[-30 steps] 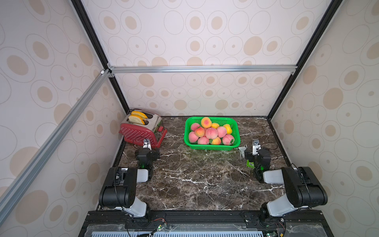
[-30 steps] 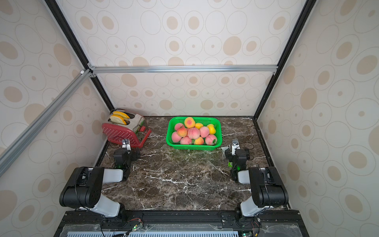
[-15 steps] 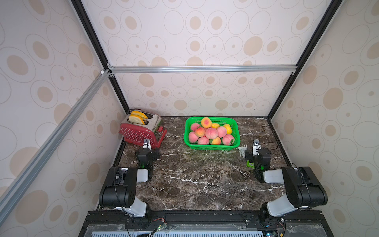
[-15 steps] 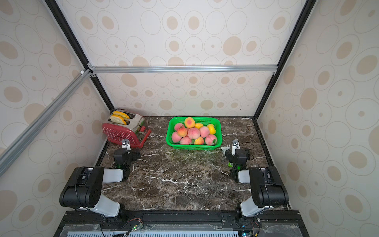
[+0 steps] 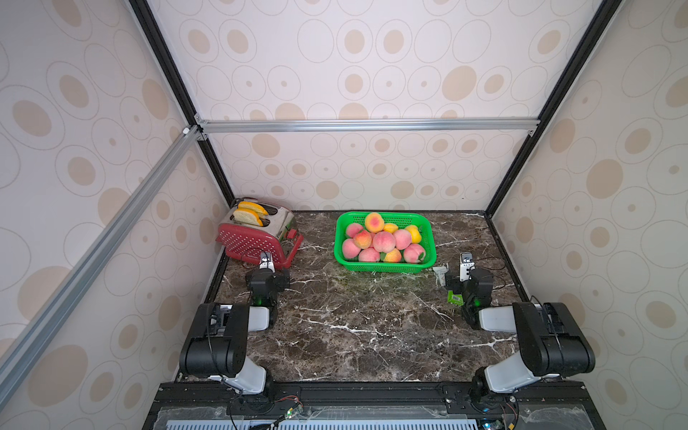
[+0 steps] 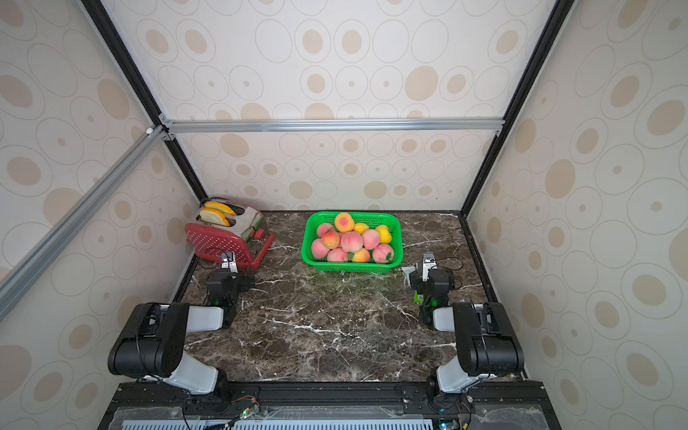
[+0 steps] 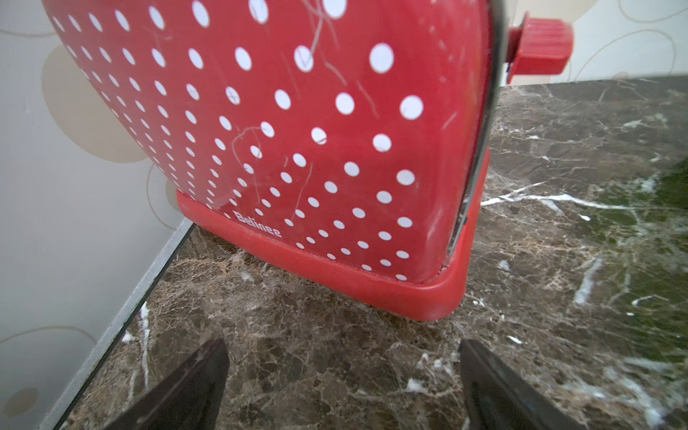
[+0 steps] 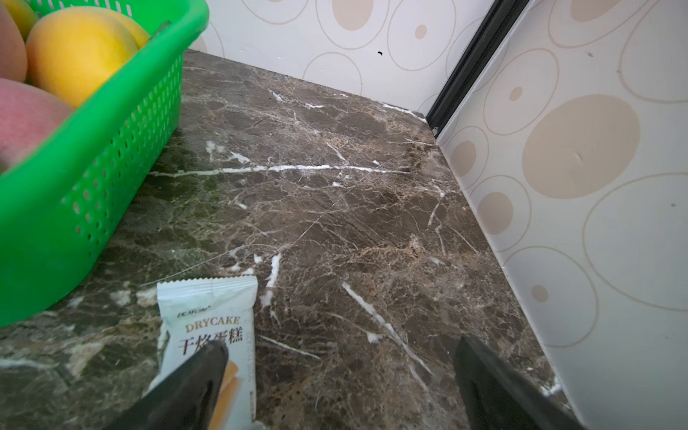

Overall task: Put the peaches into the basket
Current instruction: Reset both arms

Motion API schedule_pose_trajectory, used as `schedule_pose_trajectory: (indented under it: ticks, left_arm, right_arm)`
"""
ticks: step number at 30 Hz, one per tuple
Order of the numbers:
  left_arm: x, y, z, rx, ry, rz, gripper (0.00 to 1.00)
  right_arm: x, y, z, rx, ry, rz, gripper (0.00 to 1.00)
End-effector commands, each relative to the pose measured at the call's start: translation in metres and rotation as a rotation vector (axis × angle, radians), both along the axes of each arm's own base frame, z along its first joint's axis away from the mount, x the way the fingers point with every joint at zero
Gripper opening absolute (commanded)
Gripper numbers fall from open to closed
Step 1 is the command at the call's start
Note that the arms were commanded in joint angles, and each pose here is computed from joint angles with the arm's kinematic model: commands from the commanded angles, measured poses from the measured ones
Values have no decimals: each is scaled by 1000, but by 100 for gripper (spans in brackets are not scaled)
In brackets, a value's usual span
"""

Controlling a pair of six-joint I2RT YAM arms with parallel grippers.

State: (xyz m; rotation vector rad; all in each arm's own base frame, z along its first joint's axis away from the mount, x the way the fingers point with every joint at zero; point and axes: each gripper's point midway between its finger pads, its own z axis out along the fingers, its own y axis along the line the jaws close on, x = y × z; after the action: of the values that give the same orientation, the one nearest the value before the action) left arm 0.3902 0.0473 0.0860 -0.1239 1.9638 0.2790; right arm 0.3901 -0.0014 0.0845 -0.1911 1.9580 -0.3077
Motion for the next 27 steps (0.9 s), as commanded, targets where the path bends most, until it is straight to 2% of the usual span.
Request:
schedule_pose_trajectory:
  ticks: [1, 4, 6, 11, 24, 27]
  left_arm:
    - [8, 1, 11, -9, -32, 7, 99]
    - [8, 1, 11, -9, -33, 8, 99]
    - [8, 1, 11, -9, -32, 8, 99]
    - [8, 1, 11, -9, -32, 7, 99]
    - [8, 1, 11, -9, -33, 8, 99]
    - [8, 0, 12, -54, -49, -38, 99]
  right_arm:
    - [3, -7, 2, 26, -2, -29, 100]
    - [-5, -25, 7, 34, -50, -141, 100]
    - [-10, -33, 8, 69, -68, -166, 100]
    - [-1, -27, 3, 58, -17, -126, 100]
    - [3, -19, 1, 56, 5, -75, 100]
    - [3, -19, 1, 57, 3, -76, 100]
